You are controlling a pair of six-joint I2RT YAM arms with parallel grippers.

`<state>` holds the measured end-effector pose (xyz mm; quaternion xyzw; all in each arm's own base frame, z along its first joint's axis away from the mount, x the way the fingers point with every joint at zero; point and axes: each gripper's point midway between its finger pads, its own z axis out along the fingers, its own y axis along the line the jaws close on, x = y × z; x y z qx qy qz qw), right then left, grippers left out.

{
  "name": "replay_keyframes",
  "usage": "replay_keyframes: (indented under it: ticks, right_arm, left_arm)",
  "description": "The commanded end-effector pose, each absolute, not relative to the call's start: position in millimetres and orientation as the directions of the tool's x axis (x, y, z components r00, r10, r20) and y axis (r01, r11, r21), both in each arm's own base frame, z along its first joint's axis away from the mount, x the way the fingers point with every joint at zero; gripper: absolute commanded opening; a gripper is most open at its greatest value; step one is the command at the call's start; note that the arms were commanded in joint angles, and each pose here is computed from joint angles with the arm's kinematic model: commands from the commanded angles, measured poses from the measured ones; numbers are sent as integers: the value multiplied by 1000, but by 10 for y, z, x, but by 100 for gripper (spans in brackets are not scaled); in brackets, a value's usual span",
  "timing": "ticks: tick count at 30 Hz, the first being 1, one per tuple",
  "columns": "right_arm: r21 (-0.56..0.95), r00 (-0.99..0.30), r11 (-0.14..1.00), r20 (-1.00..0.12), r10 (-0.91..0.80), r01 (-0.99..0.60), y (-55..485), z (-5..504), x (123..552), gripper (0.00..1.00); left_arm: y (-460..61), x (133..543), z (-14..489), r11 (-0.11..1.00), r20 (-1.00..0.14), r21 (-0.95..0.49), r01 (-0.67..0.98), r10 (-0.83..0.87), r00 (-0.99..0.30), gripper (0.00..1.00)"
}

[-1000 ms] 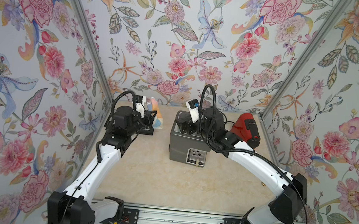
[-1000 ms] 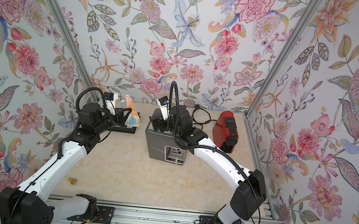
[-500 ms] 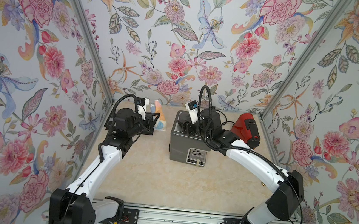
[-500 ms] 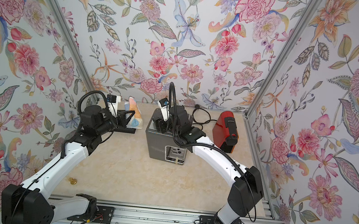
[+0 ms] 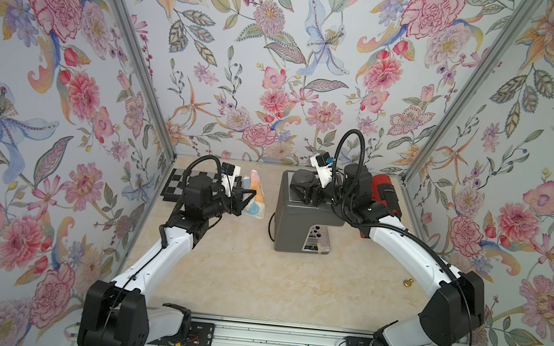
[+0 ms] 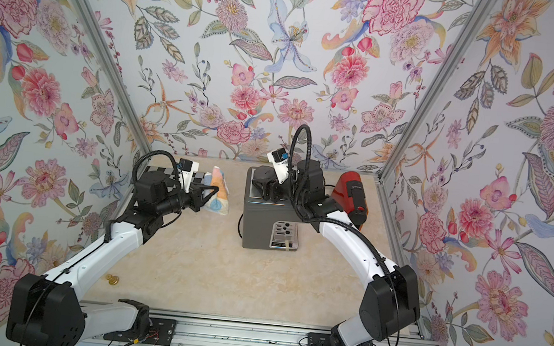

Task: Wipe the surface of a coffee machine
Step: Adjust the coffee machine at the center of the board, then wipe the dirt from the surface of the coffee machine.

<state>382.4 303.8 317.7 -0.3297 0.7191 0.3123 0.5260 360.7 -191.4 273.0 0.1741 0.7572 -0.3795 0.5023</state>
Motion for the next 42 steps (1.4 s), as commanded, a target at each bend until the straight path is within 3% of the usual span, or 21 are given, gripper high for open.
replay_keyframes:
  ticks: [1,15,24,34,38,42]
  right_arm:
    - [250,-360,539,-927,-106,-804,3096,3050,3614,17]
    - [275,-350,539,-936,-40,-796,3197,2783,3329,17]
    - [273,-348,530,-936,-45,-803,3209,2784,3256,17]
    - [285,-356,498,-933,-52,-819,3285,2771,3191,16]
    - [287,-356,496,-933,-49,-819,3301,2785,3198,16]
    - [288,-358,498,-933,-48,-818,3299,2795,3202,15]
  left_arm:
    - [-2206,3563,2914,543,-904,-411,732,-141,-403,0]
    - [-2612,3322,3028,291,-815,-574,766,-295,-498,0]
    - [-2766,3732,1909,335,-678,-732,593,-276,-681,0]
    - [-2825,3921,1022,491,-611,-736,465,-188,-769,0]
    - [-2884,3835,1362,381,-618,-768,515,-232,-751,0]
    - [-2875,3696,2197,291,-686,-727,622,-277,-673,0]
